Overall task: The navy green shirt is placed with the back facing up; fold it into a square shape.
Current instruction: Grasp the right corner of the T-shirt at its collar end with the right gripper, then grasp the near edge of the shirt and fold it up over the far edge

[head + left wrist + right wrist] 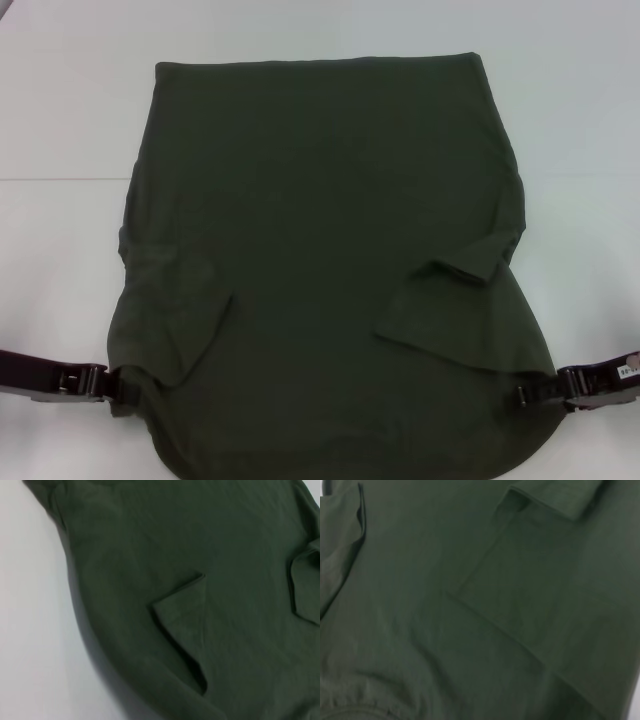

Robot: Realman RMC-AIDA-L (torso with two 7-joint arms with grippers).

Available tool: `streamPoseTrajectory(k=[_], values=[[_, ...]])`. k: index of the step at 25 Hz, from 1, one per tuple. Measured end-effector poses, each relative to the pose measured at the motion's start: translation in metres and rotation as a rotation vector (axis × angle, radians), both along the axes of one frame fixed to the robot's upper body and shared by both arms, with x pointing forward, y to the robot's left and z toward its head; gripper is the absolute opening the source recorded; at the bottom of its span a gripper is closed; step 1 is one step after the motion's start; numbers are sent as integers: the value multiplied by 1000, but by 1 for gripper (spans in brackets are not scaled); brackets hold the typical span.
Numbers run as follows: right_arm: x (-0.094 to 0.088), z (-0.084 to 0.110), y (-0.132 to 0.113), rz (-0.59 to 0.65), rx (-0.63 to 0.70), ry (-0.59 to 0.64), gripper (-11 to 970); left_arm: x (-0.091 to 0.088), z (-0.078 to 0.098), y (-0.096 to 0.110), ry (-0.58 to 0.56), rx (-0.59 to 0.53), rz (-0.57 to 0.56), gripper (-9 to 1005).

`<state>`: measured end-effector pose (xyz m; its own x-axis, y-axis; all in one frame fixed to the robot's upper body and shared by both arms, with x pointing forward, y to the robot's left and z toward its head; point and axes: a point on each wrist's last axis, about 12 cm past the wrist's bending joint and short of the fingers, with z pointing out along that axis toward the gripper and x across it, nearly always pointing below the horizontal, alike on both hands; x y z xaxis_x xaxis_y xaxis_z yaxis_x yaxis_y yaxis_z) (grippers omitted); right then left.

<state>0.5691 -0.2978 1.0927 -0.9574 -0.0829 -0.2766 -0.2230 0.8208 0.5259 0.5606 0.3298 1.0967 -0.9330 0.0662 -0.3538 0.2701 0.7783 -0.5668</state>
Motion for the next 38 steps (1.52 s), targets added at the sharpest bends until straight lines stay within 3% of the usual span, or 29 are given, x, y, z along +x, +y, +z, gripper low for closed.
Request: streamPoseTrajectory(k=[15,31,34,38], values=[[1,0,3,18,-15,1,832,0,0,2,-4,-9,12,27],[2,0,6,36,-35,2,354,0,1,2,-7,-13,15,27],[2,0,6,41,-38,1,135,0,1,2,-7,-13,15,26],[3,1,7,48,-43,-2,75,0,1,2,-7,-13,15,26]])
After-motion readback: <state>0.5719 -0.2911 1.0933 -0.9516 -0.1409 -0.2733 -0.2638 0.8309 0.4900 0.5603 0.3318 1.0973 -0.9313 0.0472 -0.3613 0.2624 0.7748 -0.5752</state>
